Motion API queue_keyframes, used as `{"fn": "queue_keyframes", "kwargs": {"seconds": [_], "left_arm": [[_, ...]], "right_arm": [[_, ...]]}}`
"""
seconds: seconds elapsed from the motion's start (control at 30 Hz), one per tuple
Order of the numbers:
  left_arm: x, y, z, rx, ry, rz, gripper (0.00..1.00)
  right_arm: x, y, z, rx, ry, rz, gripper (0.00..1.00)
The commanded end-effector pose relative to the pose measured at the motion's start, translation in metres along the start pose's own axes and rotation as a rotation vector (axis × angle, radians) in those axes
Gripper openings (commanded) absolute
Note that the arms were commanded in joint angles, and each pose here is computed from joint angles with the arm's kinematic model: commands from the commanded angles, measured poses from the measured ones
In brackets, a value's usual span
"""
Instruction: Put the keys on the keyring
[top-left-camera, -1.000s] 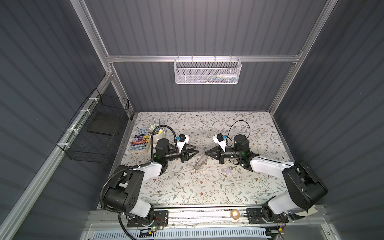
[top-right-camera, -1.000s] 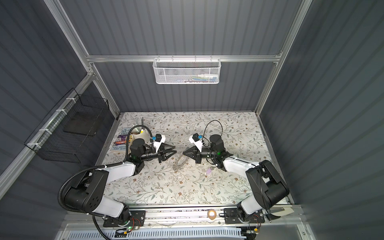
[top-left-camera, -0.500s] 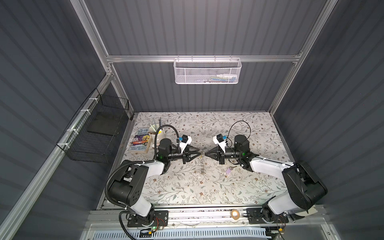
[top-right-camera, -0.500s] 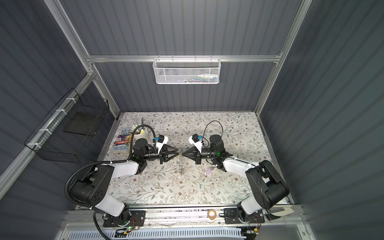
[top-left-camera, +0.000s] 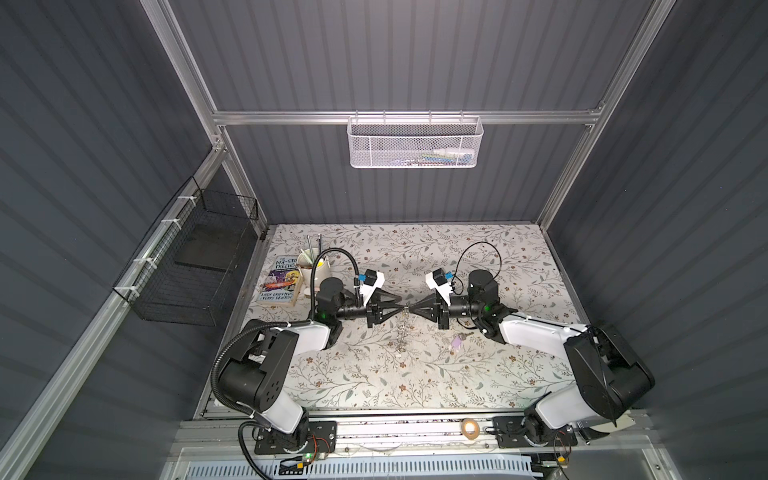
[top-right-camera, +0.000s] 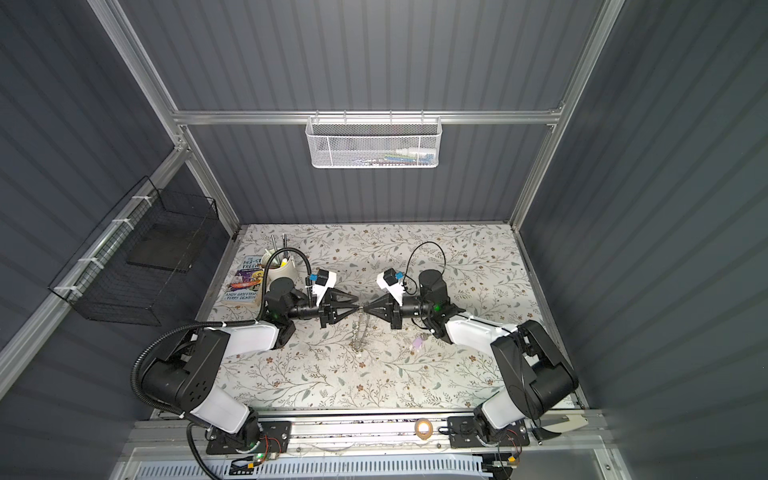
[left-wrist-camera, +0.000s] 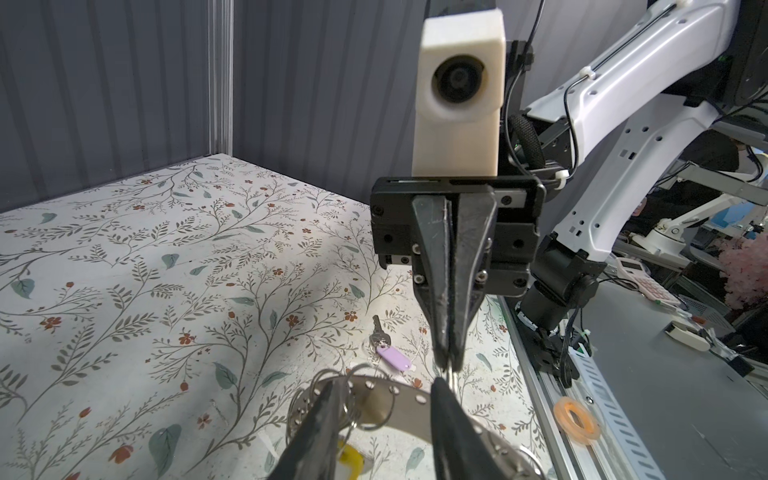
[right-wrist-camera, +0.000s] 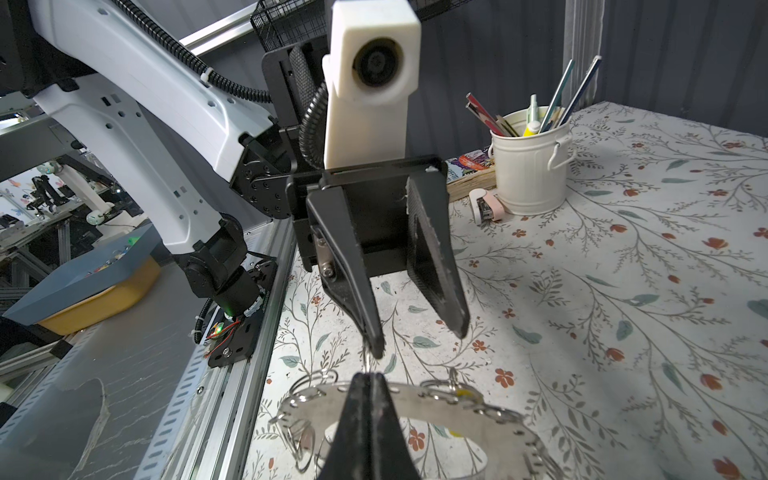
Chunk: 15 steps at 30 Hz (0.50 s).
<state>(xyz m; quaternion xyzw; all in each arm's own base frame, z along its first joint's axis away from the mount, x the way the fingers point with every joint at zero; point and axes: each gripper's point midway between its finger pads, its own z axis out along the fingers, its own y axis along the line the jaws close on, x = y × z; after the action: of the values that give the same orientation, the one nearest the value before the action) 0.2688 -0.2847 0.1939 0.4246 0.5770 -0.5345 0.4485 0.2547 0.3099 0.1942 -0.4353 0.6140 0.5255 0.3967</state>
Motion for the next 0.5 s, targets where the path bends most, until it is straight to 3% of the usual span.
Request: {"fn": "queue_keyframes", "kwargs": {"seconds": [0.0, 0.13, 0.23, 0.47], "left_arm": [[-0.005, -0.001, -0.001, -0.012, -0.024, 0.028, 0.41], [-0.013, 0.02, -0.02, -0.147, -0.071, 0.02, 0.44], [-0.019, 0.009, -0.026, -0.129, -0.109, 0.072, 0.48], [-0.013, 0.001, -0.021, -0.032, -0.101, 0.043, 0.49]], "right_arm": [[-0.001, 0.001, 0.001, -0.006, -0.014, -0.027, 0.0], [-0.003, 0.001, -0.001, 0.003, -0.022, -0.032, 0.0], [-0.003, -0.001, -0.002, 0.009, -0.024, -0.029, 0.0], [-0.003, 0.001, -0.002, -0.002, -0.026, -0.029, 0.0]]}}
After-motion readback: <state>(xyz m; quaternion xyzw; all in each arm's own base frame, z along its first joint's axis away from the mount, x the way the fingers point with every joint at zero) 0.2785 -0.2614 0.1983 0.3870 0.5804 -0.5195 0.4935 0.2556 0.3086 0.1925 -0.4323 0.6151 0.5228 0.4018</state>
